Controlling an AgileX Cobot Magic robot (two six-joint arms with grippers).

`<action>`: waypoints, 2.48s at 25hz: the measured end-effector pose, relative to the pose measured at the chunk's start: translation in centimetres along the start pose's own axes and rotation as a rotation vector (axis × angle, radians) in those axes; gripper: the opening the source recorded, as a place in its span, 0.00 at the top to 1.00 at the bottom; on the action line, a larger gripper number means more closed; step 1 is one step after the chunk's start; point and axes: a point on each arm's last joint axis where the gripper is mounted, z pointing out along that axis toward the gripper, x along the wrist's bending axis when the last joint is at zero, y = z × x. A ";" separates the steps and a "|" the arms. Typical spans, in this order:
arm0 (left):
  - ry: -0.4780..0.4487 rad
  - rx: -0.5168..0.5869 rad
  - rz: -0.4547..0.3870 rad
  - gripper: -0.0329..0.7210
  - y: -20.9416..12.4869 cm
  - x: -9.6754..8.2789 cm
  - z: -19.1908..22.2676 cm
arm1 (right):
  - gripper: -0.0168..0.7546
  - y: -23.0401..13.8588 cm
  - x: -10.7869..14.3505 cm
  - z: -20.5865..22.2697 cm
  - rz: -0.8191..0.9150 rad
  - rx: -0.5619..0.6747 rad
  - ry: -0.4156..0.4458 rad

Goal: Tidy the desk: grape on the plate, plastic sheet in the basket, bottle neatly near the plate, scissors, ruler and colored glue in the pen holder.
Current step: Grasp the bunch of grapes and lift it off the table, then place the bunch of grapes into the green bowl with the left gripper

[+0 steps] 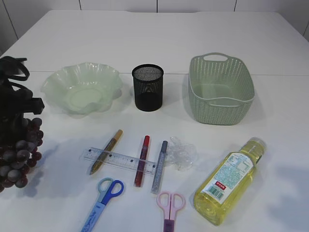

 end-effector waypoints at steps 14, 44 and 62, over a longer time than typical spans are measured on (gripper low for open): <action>-0.080 -0.262 0.014 0.77 0.9 -0.7 -9.8 | 0.34 0.0 0.0 0.0 0.000 0.000 0.000; -0.086 -0.612 0.081 0.78 10.6 -2.9 -10.2 | 0.34 0.0 0.0 0.0 -0.001 0.003 -0.005; -0.071 -0.627 0.097 0.78 17.0 -4.4 -2.3 | 0.34 -0.1 -0.1 0.0 -0.003 0.008 -0.010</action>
